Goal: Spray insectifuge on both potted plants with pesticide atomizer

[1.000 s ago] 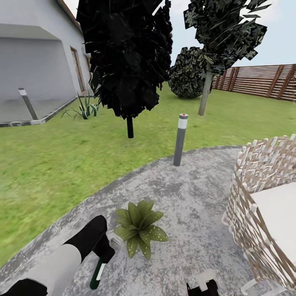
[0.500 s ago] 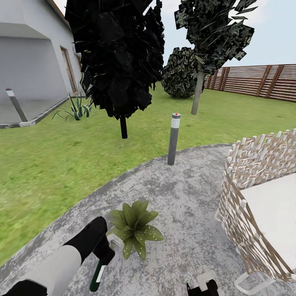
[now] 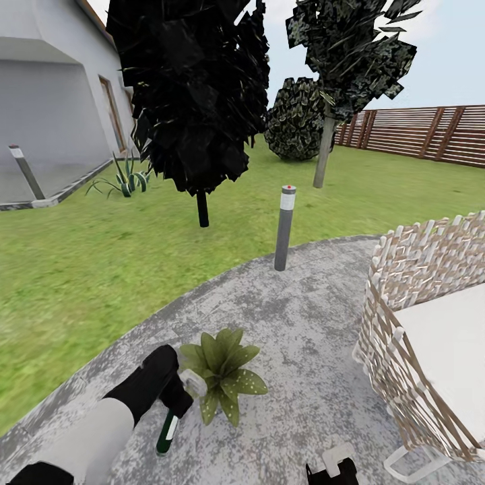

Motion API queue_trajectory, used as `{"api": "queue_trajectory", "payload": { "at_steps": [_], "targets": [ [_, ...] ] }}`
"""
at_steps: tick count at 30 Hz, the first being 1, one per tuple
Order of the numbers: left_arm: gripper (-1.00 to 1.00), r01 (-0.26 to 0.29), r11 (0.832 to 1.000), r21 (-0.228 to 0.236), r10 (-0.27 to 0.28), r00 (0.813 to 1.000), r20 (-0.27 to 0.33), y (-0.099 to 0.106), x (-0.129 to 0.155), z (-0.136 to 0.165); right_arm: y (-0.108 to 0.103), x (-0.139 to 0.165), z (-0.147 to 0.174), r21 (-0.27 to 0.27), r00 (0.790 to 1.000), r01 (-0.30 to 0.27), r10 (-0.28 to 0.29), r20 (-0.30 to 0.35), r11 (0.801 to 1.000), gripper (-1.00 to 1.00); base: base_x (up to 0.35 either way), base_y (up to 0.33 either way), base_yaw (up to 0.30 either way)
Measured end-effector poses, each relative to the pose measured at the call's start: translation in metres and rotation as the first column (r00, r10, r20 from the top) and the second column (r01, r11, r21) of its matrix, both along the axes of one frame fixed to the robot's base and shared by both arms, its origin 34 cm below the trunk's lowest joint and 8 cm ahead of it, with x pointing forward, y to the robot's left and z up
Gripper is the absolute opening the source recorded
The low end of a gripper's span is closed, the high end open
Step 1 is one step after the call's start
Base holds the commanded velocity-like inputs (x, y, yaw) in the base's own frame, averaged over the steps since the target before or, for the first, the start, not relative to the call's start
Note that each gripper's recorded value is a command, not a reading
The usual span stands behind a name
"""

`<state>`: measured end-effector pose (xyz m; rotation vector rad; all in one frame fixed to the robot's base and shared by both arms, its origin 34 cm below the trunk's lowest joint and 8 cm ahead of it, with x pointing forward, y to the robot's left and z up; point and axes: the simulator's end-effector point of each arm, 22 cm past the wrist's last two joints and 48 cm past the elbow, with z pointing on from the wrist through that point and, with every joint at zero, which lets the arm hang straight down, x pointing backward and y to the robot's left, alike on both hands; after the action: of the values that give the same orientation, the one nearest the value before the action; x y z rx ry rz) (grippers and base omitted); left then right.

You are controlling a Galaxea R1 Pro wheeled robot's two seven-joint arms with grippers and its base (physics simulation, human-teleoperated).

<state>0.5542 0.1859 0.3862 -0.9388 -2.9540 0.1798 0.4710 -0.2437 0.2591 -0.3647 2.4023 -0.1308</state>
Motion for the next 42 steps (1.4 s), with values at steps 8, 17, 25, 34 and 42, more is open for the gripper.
{"api": "queue_trajectory", "payload": {
  "at_steps": [8,17,25,34,42],
  "targets": [
    [-1.00,-0.001,1.000,0.004,0.001,1.000,-0.016,0.001,-0.006,-0.004,0.000,0.000,0.000,0.000,1.000,0.000,0.000,-0.001,1.000,1.00,0.000,0.000,0.000],
    [-1.00,-0.010,1.000,0.022,0.012,0.996,-0.092,0.013,-0.040,-0.027,0.000,0.000,0.000,0.000,1.000,0.000,0.000,0.000,1.000,1.00,0.000,0.108,-0.020],
    [-1.00,-0.004,1.000,0.020,0.006,0.998,-0.065,0.008,-0.025,-0.017,0.000,0.000,0.000,0.000,1.000,0.000,0.000,0.000,1.000,1.00,-0.049,0.298,-0.275],
    [-1.00,-0.008,1.000,0.023,0.009,0.999,-0.045,0.009,-0.012,-0.009,0.000,0.000,0.000,0.000,1.000,0.000,0.000,0.000,1.000,1.00,0.041,0.325,-0.103],
    [-1.00,-0.007,1.000,0.008,0.007,1.000,-0.005,0.001,0.014,0.009,0.000,0.000,0.000,0.000,1.000,0.000,0.000,0.000,1.000,1.00,0.037,0.045,0.000]
  ]
}}
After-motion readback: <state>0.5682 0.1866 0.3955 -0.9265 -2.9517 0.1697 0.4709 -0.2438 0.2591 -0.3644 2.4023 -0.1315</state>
